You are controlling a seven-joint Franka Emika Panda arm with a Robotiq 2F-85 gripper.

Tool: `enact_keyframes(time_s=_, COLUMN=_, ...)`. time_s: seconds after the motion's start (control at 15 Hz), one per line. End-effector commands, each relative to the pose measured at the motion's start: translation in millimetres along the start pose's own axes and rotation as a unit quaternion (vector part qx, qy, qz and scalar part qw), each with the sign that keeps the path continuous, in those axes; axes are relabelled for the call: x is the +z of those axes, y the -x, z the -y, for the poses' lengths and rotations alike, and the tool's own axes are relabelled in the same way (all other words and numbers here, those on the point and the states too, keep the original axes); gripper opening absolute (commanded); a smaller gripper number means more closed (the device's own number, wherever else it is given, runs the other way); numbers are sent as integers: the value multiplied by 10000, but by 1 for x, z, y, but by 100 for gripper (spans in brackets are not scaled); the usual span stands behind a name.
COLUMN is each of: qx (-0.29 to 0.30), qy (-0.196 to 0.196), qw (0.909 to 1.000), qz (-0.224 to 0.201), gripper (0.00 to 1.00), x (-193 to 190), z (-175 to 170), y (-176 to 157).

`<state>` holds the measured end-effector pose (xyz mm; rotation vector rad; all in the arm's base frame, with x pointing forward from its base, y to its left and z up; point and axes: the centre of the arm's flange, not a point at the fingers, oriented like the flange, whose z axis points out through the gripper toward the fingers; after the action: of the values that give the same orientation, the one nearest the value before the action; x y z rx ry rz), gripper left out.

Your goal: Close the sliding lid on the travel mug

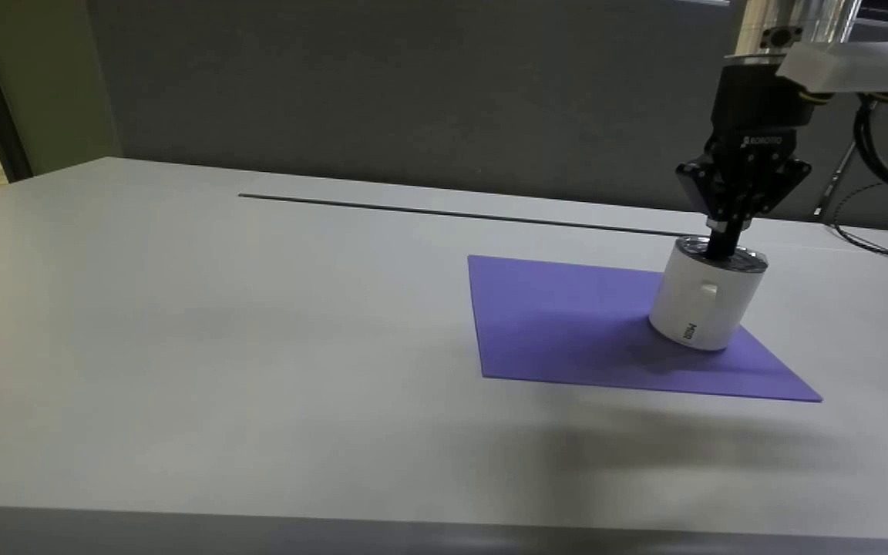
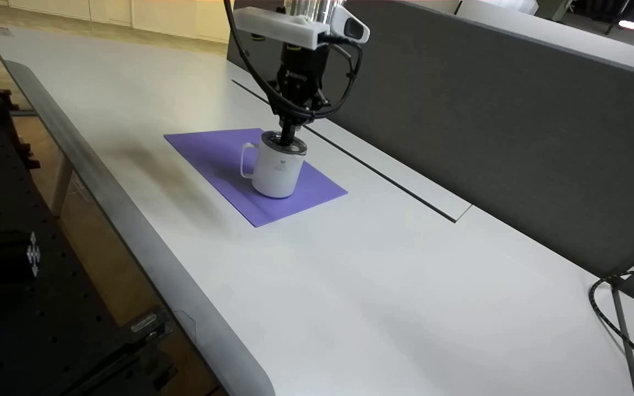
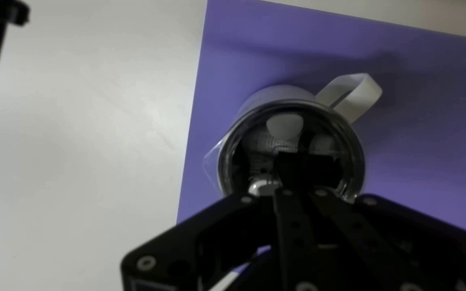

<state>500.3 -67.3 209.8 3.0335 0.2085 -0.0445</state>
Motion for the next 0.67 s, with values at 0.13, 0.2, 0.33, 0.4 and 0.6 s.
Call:
enact_keyframes(time_s=0.13, qx=176, qy=-321, qw=9993, qz=-25, gripper=0, x=1, z=-2, y=7)
enact_keyframes(time_s=0.2, qx=231, qy=-411, qw=9989, qz=-16, gripper=0, x=2, z=-4, y=7)
enact_keyframes(time_s=0.33, qx=289, qy=-489, qw=9984, qz=-32, gripper=0, x=3, z=-5, y=8)
enact_keyframes(time_s=0.4, qx=310, qy=-506, qw=9982, qz=-42, gripper=0, x=3, z=-6, y=8)
enact_keyframes(time_s=0.6, qx=342, qy=-479, qw=9982, qz=-108, gripper=0, x=-3, z=-11, y=6)
